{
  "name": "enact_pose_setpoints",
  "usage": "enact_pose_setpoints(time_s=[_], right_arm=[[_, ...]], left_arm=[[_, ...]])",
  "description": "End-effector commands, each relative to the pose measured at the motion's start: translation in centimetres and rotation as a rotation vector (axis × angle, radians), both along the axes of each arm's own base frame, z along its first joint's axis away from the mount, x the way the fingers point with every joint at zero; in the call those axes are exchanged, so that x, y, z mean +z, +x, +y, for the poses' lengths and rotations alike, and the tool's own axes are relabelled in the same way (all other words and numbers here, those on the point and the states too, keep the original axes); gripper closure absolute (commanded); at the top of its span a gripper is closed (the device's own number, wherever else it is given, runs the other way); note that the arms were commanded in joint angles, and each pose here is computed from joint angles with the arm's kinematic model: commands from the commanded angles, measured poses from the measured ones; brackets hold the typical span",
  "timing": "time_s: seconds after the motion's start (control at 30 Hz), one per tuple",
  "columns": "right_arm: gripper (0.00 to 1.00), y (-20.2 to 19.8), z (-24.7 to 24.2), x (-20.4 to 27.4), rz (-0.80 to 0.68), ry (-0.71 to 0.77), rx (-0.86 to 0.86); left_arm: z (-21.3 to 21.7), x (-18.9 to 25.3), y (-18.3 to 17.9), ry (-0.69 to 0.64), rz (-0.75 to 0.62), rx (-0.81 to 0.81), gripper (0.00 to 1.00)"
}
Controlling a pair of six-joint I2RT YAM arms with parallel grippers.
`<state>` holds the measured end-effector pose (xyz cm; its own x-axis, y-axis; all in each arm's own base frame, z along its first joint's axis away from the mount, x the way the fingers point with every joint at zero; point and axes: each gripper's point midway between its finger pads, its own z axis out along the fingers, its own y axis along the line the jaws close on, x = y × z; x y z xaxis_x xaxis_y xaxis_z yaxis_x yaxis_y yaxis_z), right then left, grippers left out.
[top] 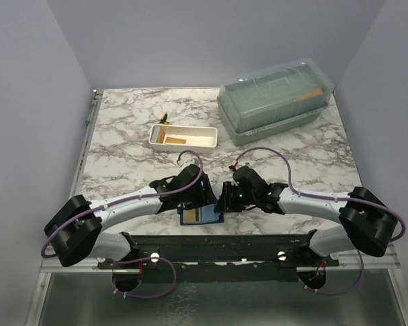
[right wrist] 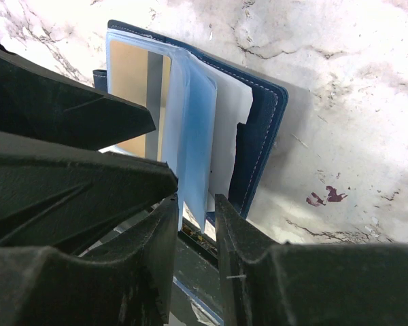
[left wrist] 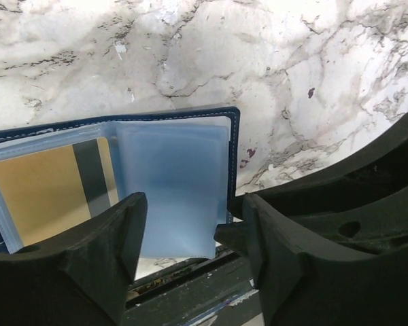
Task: Put the credit cards into the card holder
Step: Insert the credit card into the card holder.
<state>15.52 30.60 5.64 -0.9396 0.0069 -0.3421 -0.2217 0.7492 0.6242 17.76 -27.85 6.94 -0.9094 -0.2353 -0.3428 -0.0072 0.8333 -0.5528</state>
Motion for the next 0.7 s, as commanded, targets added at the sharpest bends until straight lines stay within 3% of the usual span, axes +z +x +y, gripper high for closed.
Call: enact_pose_setpoints(time_s=[0.0, 0.4, 0.53, 0.67], right_arm=[[0.68, 0.5, 0.9, 1.0, -0.022, 0.031, 0.020], [0.67, 0.5, 0.6, 1.9, -0.031, 0.030, 0.010], [0.66, 0.6, 0.4, 2.3, -0.046, 0.032, 0.002], [0.66, 0.7, 0.9, 2.2, -0.038, 0.039, 0.012]], left_arm=[[1.0, -0.8, 0.6, 0.079, -0.011, 0.003, 0.40], [3.5, -1.6, 0.3, 0.114, 0.001, 0.042, 0.56], [3.7, -1.2, 0.2, 0.097, -0.005, 0.045, 0.57], [3.0, 0.4, 0.3, 0.044, -0.021, 0.039, 0.51]])
